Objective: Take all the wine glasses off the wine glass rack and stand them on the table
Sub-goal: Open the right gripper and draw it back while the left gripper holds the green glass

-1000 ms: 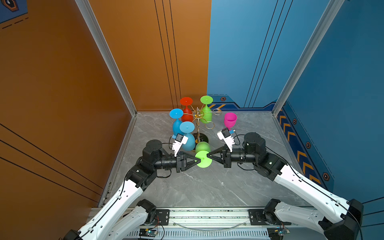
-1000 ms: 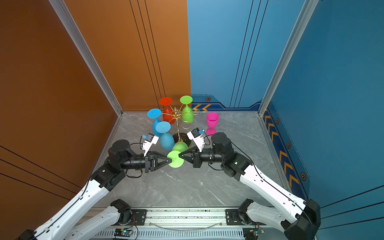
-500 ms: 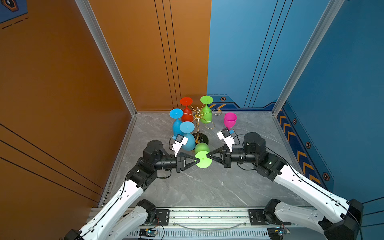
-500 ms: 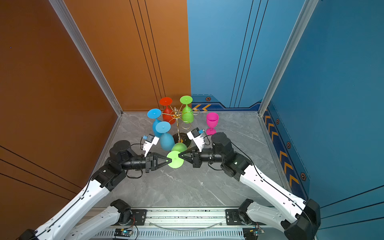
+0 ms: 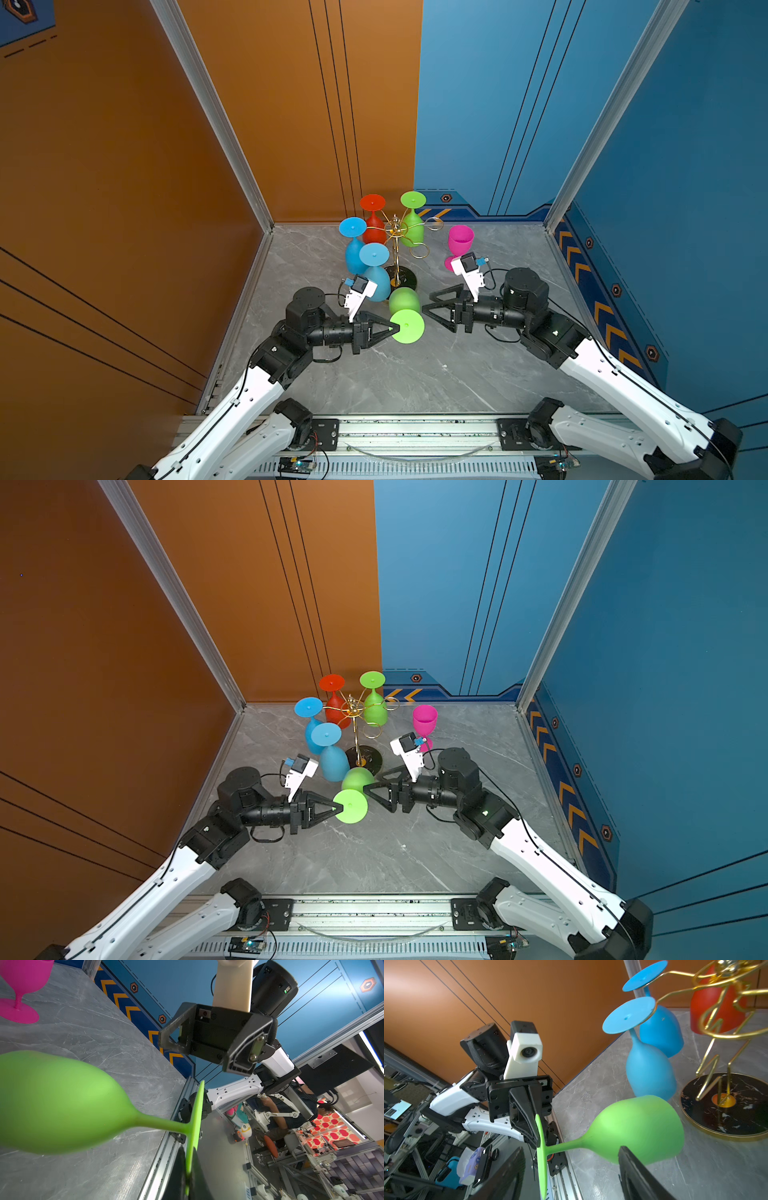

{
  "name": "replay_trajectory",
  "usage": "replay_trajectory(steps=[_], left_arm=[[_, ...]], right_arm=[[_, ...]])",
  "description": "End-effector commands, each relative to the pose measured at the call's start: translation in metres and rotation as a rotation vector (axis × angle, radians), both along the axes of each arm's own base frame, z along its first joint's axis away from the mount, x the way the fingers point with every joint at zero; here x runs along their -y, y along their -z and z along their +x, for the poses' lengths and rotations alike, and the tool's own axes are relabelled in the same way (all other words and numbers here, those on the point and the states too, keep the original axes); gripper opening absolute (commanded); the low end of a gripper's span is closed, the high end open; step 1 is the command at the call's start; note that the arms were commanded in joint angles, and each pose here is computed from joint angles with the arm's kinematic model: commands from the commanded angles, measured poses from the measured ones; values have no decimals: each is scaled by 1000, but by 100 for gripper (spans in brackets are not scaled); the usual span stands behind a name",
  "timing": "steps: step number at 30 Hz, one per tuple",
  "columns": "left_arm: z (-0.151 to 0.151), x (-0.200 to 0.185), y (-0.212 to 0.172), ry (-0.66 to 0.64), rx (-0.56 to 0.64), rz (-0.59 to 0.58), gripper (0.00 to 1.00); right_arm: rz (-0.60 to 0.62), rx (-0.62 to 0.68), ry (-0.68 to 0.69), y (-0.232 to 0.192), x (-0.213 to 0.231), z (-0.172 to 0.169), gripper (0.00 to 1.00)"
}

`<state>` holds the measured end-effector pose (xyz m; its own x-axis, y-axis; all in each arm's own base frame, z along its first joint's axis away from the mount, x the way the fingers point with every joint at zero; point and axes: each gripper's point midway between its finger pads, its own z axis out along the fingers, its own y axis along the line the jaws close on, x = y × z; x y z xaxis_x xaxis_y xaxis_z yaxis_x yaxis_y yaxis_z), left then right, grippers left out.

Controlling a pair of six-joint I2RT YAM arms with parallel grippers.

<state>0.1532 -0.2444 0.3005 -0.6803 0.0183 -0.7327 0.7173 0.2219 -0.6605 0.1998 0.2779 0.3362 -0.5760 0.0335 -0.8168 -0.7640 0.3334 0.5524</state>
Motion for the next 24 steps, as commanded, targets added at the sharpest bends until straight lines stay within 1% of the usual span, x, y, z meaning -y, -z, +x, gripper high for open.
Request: replay_trajectory(steps=[1,6,9,11,13,16,20,24], left_arm=[[1,-5,16,-46,80,92,0],[-10,-2,16,-31,208,124,0],[-17,-1,18,-34,332,167,0],[-21,-1,22,-32,414,210,0],[-24,-1,29,-23,467,255,0],[-28,-1,38,6,515,320,0],[-25,-3,50,1,583,423,0],[-26,-3,57,13,676,482,0]], right_arm=[[2,-11,85,3,14,10,77],[31,-152,185,16,33,35,79],[32,-223,234,30,43,47,79],[28,-248,254,37,47,52,79],[20,-261,263,40,49,53,79],[5,-287,283,45,53,57,80],[-18,-337,316,57,60,64,80],[-27,-367,331,64,63,68,80]])
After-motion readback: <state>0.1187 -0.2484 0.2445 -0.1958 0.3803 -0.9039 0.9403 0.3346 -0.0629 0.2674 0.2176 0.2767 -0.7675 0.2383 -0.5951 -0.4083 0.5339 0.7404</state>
